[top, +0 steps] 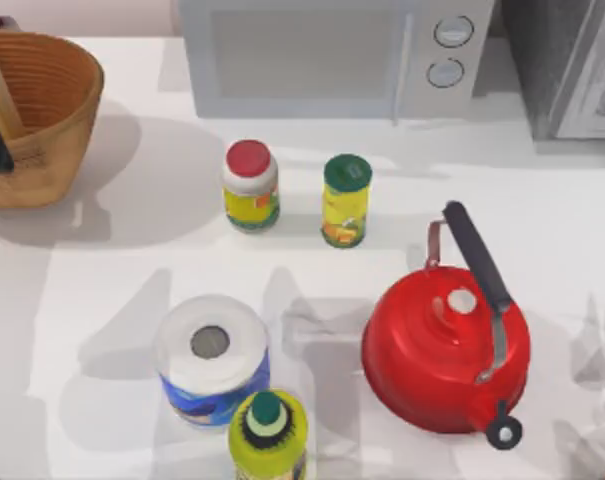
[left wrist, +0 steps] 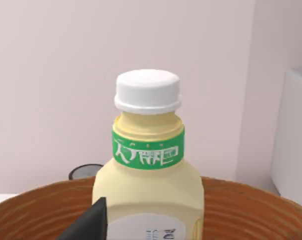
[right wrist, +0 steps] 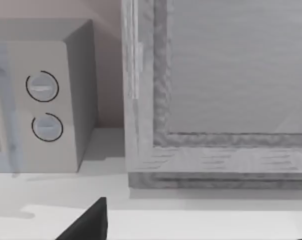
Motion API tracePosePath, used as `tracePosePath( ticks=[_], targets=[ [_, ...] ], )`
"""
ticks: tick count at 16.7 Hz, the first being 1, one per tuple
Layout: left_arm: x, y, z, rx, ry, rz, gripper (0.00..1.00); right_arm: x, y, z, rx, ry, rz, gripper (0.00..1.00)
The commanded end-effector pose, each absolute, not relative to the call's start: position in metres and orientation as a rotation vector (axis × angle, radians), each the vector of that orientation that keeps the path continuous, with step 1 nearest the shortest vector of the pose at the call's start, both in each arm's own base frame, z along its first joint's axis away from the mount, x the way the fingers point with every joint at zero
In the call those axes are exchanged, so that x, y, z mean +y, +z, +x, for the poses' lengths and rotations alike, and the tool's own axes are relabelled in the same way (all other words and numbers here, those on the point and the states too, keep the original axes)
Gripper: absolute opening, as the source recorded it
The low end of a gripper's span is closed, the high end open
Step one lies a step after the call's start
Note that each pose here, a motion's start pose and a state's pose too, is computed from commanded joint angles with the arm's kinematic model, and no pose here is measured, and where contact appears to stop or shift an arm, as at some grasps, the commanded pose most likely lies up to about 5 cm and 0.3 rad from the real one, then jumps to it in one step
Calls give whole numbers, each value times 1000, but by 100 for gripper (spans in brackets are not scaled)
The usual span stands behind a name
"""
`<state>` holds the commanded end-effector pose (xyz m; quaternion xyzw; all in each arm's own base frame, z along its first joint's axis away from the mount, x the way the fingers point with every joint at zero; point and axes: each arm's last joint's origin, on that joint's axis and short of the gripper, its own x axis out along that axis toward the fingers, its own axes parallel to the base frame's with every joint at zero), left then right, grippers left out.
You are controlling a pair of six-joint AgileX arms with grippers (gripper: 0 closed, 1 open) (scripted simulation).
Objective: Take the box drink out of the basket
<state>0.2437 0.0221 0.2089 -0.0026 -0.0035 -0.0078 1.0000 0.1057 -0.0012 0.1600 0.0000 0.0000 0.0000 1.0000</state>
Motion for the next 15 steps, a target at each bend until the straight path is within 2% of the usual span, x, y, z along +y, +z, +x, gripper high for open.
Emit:
tracePosePath(
  ticks=[7,11,15],
  targets=[
    [44,155,314,7,-15,-4,100,-1,160,106,0,0,0,100],
    [50,131,330,8,-14,-5,100,-1,160,106,0,0,0,100],
    [52,127,332,7,-13,-5,100,-1,160,106,0,0,0,100]
  ],
)
